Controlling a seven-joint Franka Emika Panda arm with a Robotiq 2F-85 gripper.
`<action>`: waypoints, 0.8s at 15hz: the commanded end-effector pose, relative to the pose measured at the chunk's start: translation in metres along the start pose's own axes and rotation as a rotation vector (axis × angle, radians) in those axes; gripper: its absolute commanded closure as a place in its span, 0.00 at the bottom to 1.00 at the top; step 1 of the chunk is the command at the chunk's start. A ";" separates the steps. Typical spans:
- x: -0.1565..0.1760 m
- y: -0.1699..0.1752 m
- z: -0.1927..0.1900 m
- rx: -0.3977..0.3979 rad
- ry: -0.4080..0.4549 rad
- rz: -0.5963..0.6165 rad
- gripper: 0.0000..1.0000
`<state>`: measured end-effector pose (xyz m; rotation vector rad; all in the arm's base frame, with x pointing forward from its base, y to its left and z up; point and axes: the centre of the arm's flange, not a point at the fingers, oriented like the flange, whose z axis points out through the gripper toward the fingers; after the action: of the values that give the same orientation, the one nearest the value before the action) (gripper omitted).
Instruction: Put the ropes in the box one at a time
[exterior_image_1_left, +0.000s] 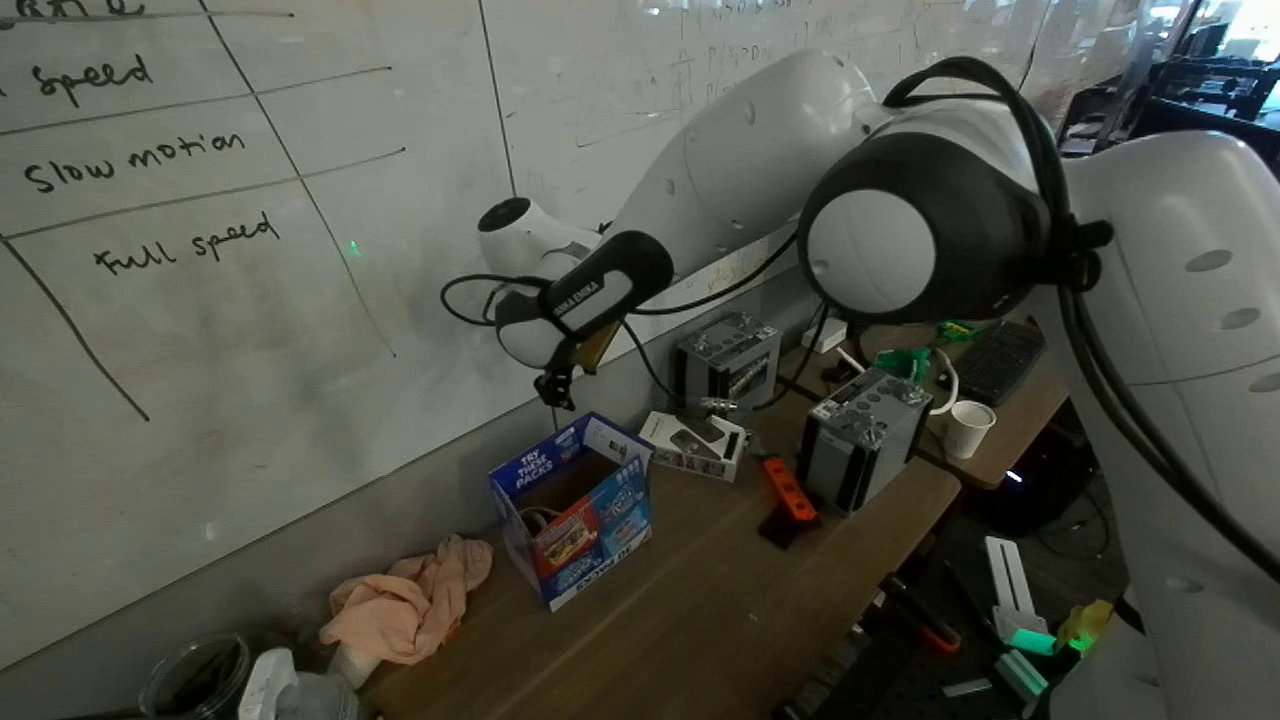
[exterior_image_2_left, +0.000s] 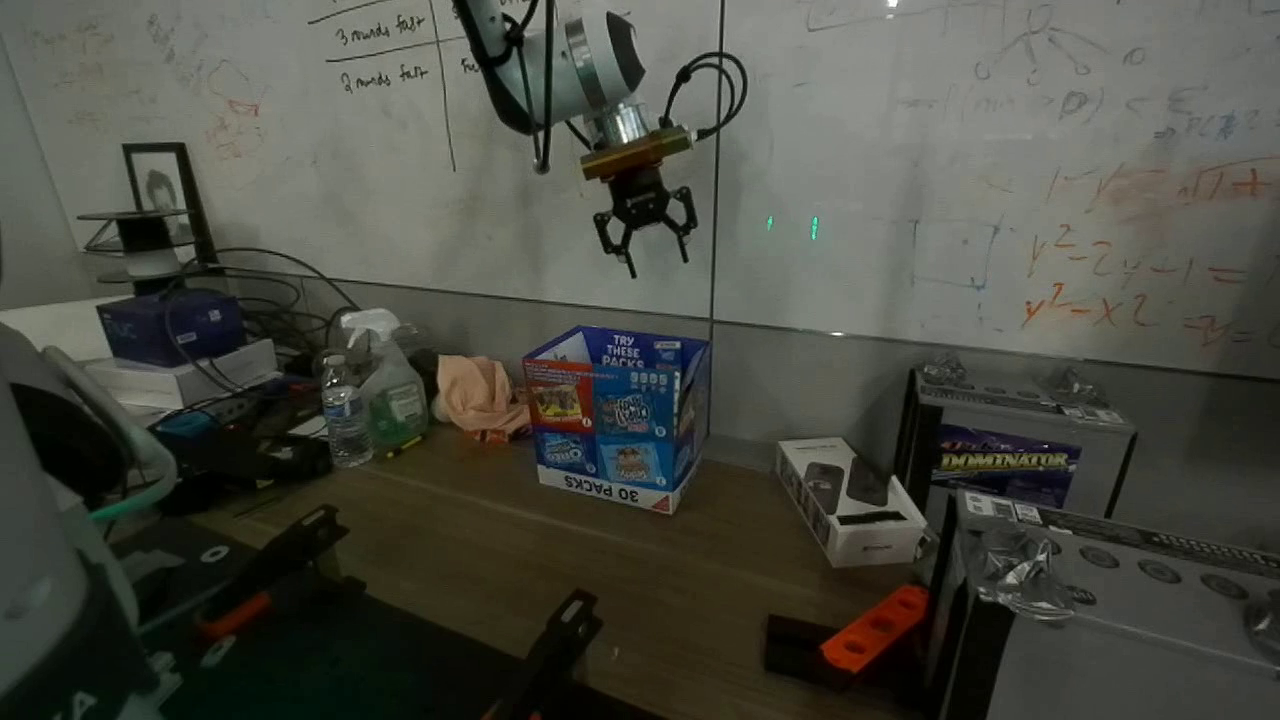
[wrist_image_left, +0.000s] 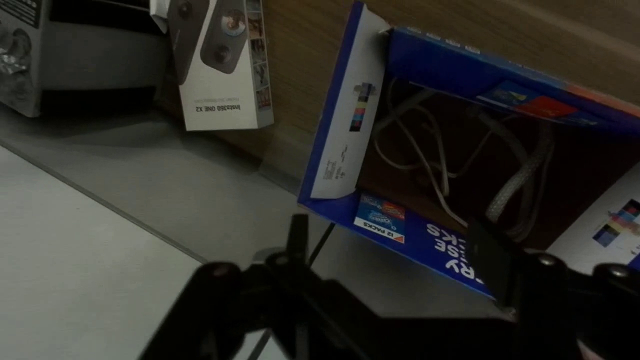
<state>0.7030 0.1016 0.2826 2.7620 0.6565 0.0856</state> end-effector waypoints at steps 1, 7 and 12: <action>-0.060 0.038 -0.054 0.034 0.006 0.054 0.00; -0.150 0.096 -0.118 0.216 -0.033 0.149 0.01; -0.244 0.119 -0.159 0.326 0.014 0.247 0.00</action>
<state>0.5790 -0.0416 0.4422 3.0758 0.3856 -0.0114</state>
